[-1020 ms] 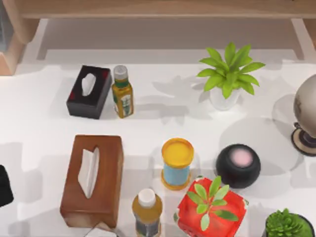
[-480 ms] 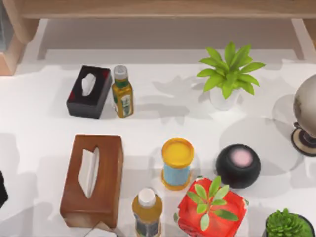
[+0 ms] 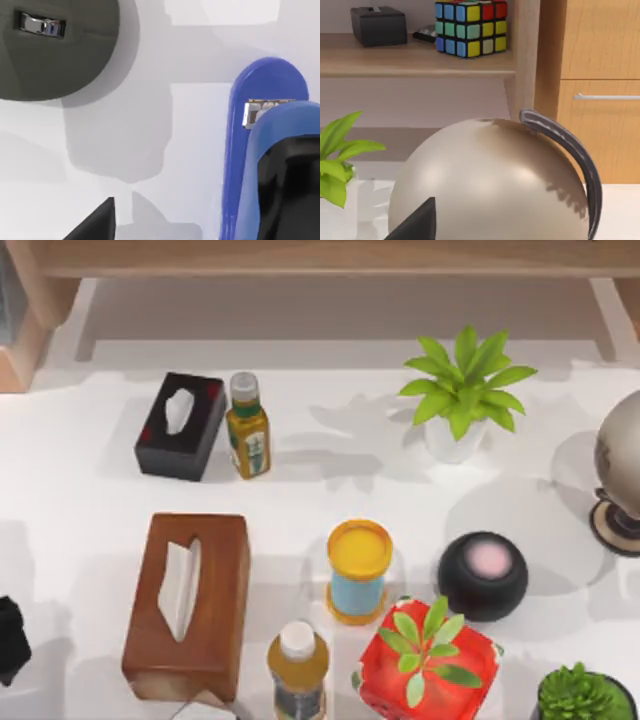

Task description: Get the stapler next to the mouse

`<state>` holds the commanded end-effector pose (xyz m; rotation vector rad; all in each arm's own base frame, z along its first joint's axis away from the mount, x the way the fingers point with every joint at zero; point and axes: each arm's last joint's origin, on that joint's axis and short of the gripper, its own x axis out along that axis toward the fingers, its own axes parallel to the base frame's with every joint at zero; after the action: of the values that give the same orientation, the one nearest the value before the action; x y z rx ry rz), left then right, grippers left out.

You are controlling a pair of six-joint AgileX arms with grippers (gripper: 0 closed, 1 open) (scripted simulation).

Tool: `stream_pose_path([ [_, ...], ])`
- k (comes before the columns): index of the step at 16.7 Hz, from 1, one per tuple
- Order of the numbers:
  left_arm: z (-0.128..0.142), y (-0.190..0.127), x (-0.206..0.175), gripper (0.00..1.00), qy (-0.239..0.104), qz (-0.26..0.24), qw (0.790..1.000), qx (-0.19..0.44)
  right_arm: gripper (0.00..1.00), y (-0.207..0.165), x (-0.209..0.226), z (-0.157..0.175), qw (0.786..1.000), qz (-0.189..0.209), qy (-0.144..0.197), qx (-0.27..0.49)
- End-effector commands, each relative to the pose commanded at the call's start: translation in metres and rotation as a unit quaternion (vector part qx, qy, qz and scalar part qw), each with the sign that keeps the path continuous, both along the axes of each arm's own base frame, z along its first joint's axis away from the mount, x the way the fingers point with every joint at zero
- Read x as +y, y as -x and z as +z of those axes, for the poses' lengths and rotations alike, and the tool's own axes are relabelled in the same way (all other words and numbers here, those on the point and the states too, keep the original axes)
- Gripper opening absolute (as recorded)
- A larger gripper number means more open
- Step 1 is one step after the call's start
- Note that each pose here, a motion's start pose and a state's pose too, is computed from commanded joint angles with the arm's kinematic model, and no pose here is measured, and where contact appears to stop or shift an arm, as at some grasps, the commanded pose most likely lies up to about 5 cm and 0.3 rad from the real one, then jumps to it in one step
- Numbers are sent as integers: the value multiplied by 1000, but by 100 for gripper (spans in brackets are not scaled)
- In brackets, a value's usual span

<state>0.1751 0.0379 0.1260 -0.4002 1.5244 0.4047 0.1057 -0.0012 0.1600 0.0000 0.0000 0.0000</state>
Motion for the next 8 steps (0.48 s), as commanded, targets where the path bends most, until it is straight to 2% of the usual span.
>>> stream_pose_path([
  [3, -13, 2, 0, 100, 1, 0, 1000, 4, 100, 0, 0, 0, 1000, 0, 0, 0],
  [6, -13, 2, 0, 100, 1, 0, 1000, 5, 100, 0, 0, 0, 1000, 0, 0, 0],
  [8, -13, 2, 0, 85, 1, 0, 1000, 5, 100, 0, 0, 0, 1000, 0, 0, 0],
])
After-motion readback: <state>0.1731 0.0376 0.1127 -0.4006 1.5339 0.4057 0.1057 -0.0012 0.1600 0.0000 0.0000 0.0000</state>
